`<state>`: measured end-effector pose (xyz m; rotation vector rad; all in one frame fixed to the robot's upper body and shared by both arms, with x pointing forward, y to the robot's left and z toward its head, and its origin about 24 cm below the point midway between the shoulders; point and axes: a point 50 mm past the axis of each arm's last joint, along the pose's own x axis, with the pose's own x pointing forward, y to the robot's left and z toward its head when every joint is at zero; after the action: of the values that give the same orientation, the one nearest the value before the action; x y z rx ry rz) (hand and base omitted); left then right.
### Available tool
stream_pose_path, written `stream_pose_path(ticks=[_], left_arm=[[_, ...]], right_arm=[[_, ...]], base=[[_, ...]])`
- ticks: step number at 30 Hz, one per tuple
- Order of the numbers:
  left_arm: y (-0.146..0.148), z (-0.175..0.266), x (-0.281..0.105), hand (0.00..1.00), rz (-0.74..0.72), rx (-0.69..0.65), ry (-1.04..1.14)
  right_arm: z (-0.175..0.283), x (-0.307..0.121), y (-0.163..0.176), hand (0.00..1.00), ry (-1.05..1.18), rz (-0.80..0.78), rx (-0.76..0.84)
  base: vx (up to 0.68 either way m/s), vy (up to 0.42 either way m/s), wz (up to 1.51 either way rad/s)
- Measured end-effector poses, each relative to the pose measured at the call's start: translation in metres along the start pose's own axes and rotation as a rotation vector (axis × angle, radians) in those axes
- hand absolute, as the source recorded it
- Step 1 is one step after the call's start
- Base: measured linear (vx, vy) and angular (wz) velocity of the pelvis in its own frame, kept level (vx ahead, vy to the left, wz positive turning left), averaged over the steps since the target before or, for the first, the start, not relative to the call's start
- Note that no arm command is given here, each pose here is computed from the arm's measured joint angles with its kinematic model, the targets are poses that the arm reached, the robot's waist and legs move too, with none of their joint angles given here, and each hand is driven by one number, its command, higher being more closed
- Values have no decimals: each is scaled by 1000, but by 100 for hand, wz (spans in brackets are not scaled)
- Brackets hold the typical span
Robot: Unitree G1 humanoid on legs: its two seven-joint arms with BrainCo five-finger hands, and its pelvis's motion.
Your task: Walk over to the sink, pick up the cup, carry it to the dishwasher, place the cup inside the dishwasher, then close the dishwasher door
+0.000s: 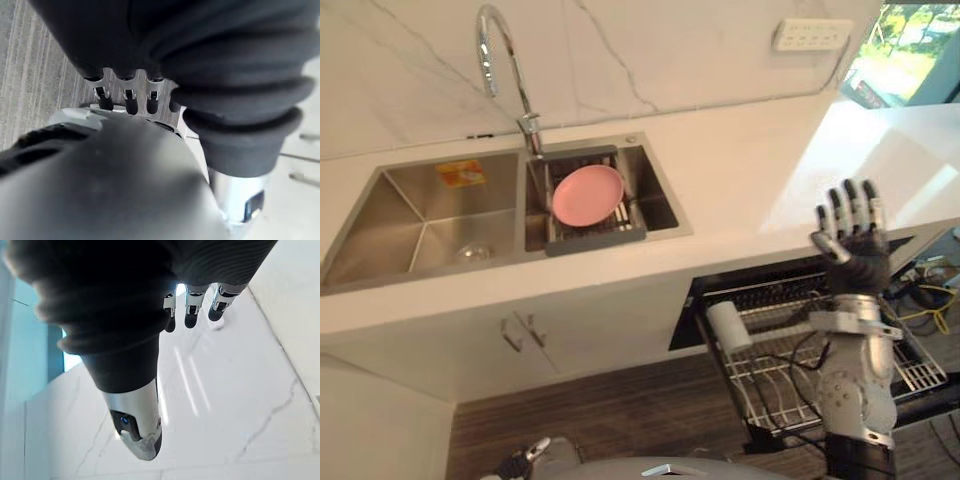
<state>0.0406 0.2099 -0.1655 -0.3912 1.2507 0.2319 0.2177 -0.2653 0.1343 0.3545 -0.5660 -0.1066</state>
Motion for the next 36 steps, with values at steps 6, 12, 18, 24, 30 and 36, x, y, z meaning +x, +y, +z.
stream_pose_path(ticks=[6,12,18,24,30,36], left_arm=[[11,-4,-2,0,19,-60,7],[10,-10,-3,0,3,-75,26],[-4,5,2,0,-30,-50,8],[-8,5,3,0,-37,12,31],[-1,3,1,0,-30,14,39],[-5,5,2,0,-43,20,61]], right_arm=[[-13,-13,3,0,51,-53,46],[-29,-16,19,0,114,0,93],[-14,-13,4,0,62,-37,47],[-2,-14,-7,0,27,-52,8],[-11,-20,4,0,62,79,112],[-26,-21,21,0,117,127,175]], base=[[126,271,1],[189,127,-28],[165,-84,19],[79,12,25],[-3,11,2],[-21,-4,12]])
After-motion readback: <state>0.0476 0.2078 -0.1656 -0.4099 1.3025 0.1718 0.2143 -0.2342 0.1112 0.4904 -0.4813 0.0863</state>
